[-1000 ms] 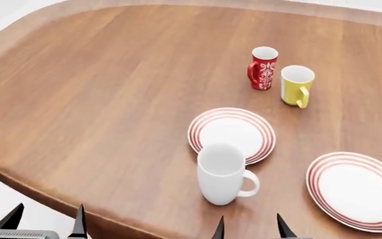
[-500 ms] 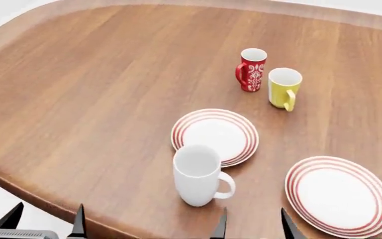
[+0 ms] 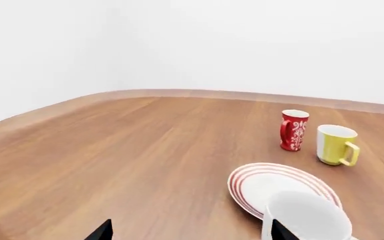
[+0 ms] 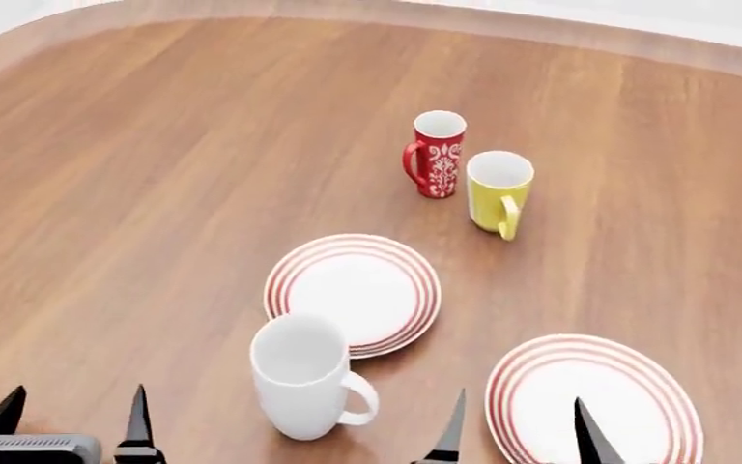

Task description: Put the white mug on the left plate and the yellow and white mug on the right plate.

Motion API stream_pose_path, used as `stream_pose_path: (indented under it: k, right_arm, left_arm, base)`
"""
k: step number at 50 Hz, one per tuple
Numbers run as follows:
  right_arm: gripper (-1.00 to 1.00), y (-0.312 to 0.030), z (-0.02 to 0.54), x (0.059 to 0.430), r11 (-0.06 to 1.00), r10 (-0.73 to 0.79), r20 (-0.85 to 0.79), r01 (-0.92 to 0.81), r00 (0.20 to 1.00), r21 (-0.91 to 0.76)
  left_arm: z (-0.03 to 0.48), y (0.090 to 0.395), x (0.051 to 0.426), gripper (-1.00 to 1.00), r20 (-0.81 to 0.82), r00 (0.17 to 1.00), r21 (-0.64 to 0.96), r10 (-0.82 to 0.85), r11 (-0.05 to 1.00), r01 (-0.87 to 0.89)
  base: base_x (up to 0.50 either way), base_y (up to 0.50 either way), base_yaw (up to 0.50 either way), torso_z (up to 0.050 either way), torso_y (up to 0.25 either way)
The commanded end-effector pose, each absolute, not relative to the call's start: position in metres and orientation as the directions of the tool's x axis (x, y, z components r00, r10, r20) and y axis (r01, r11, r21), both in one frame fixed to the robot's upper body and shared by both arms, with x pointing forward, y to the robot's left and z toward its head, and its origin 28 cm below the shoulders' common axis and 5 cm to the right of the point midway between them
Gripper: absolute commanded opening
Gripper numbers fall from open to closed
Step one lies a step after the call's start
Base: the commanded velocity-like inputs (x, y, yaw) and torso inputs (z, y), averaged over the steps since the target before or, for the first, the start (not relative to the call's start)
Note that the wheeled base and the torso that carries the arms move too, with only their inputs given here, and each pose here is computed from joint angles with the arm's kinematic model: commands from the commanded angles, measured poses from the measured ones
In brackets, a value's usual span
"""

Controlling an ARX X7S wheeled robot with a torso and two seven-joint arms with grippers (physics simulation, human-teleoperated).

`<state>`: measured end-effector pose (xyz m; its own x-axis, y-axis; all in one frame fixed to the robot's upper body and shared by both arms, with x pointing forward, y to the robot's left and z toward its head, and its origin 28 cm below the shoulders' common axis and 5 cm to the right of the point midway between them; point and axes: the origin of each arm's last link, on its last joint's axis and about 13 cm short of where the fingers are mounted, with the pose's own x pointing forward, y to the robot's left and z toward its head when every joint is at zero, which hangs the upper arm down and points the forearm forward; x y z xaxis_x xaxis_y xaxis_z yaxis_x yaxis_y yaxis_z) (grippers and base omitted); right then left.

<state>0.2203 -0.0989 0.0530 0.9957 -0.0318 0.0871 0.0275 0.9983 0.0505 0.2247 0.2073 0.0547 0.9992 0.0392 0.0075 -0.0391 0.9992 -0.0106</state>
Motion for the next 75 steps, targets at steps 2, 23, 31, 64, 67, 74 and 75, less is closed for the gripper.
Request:
stream_pose_path:
  k: [2, 23, 31, 64, 67, 74, 75]
  right_arm:
    - [1.0, -0.101, 0.054, 0.219, 0.997, -0.053, 0.093, 0.047, 0.994, 0.063]
    - [1.0, -0.102, 0.055, 0.219, 0.994, -0.068, 0.101, 0.058, 0.993, 0.097]
    - [1.0, -0.103, 0.057, 0.218, 0.992, -0.085, 0.107, 0.075, 0.991, 0.097]
    - [1.0, -0.105, 0.053, 0.218, 0.998, -0.055, 0.069, 0.055, 0.996, 0.005]
    - [1.0, -0.121, 0.058, 0.206, 0.998, -0.05, 0.068, 0.052, 0.996, -0.027]
    - [1.0, -0.147, 0.08, 0.198, 0.985, 0.002, 0.006, -0.001, 1.0, -0.172]
    - [1.0, -0.148, 0.083, 0.198, 0.982, 0.009, -0.002, -0.009, 1.0, -0.187]
  left_arm:
    - [0.057, 0.21, 0.231, 1.0, 0.036, 0.991, 0.001, 0.133, 0.991, -0.133]
    - [0.066, 0.213, 0.227, 1.0, 0.045, 0.994, -0.114, 0.104, 0.989, -0.098]
    - [0.07, 0.215, 0.227, 1.0, 0.047, 0.994, -0.144, 0.097, 0.985, -0.09]
    - [0.082, 0.221, 0.227, 1.0, 0.056, 0.991, -0.181, 0.122, 0.977, -0.111]
    - [0.094, 0.223, 0.227, 1.0, 0.091, 0.982, -0.165, 0.165, 0.975, -0.149]
    - [0.112, 0.225, 0.234, 1.0, 0.089, 0.957, -0.251, 0.275, 0.936, -0.245]
    - [0.114, 0.225, 0.235, 1.0, 0.097, 0.954, -0.26, 0.283, 0.933, -0.25]
  base:
    - [0.48, 0.15, 0.0, 0.0, 0.0]
    - [0.2, -0.02, 0.0, 0.0, 0.0]
    - [0.2, 0.06, 0.0, 0.0, 0.0]
    - [0.26, 0.08, 0.0, 0.0, 0.0]
    - [0.0, 0.0, 0.0, 0.0, 0.0]
    - [0.0, 0.0, 0.0, 0.0, 0.0]
    - [0.0, 0.0, 0.0, 0.0, 0.0]
